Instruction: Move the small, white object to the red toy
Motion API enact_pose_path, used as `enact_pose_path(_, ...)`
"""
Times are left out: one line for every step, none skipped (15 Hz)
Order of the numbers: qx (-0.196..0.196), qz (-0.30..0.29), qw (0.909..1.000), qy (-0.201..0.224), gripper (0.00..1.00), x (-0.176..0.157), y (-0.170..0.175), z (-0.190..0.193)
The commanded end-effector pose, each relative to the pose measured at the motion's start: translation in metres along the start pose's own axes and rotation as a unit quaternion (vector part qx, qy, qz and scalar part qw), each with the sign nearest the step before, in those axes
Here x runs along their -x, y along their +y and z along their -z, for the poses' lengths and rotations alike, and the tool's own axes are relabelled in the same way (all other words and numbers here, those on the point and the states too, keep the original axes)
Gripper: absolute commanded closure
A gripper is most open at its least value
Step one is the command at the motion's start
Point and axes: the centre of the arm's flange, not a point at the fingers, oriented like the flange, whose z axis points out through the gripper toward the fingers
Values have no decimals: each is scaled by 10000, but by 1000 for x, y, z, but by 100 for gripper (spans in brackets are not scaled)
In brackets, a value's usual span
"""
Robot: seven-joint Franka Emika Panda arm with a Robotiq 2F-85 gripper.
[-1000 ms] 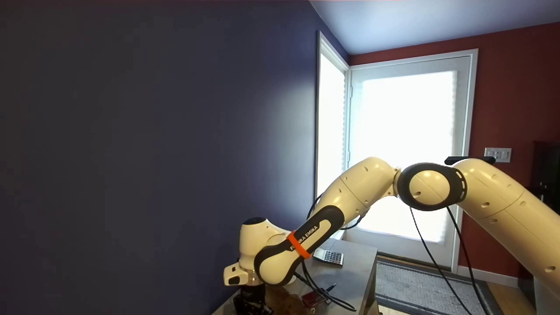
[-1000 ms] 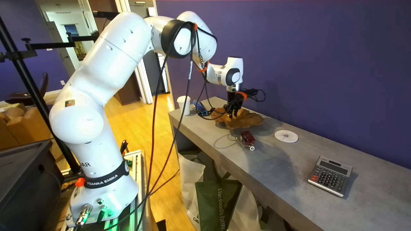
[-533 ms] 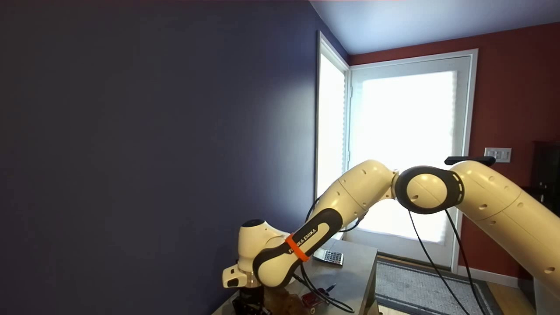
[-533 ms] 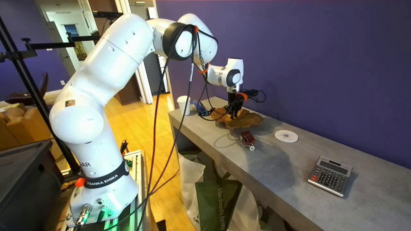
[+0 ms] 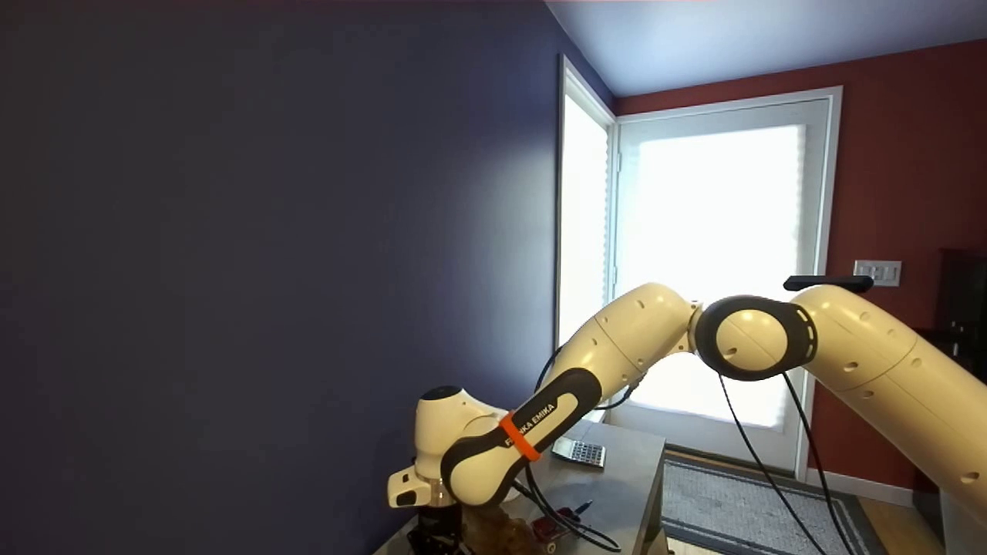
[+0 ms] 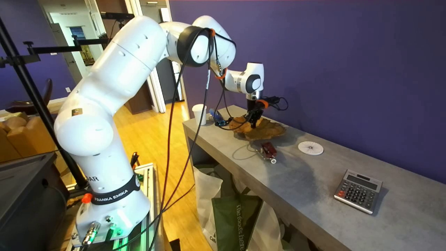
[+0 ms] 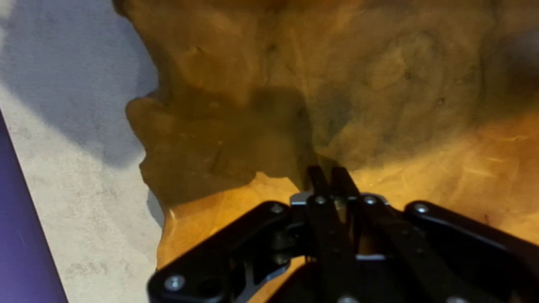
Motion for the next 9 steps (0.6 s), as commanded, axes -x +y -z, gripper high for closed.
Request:
enact_pose_path(-50,-207,9997,-129,98,5,6,22)
enact_pose_path(-56,-298,9994,-141,98,9,5,32)
enact_pose_path(-53,-399,9991,-149,98,14,3,41)
enact_pose_path(-77,-533,9984,-155,98,18,2,49)
enact_pose_path(-131,-770,9969,-126,98,25,-1,58)
enact_pose_path(-161,-1040,9944,-67,98,33,-4,69)
enact_pose_path(-171,-1329,9910,-18,98,42,-10,79)
enact_pose_path(-139,-1620,9867,79,98,55,-16,90)
enact_pose_path(-70,-1874,9821,158,98,69,-24,100)
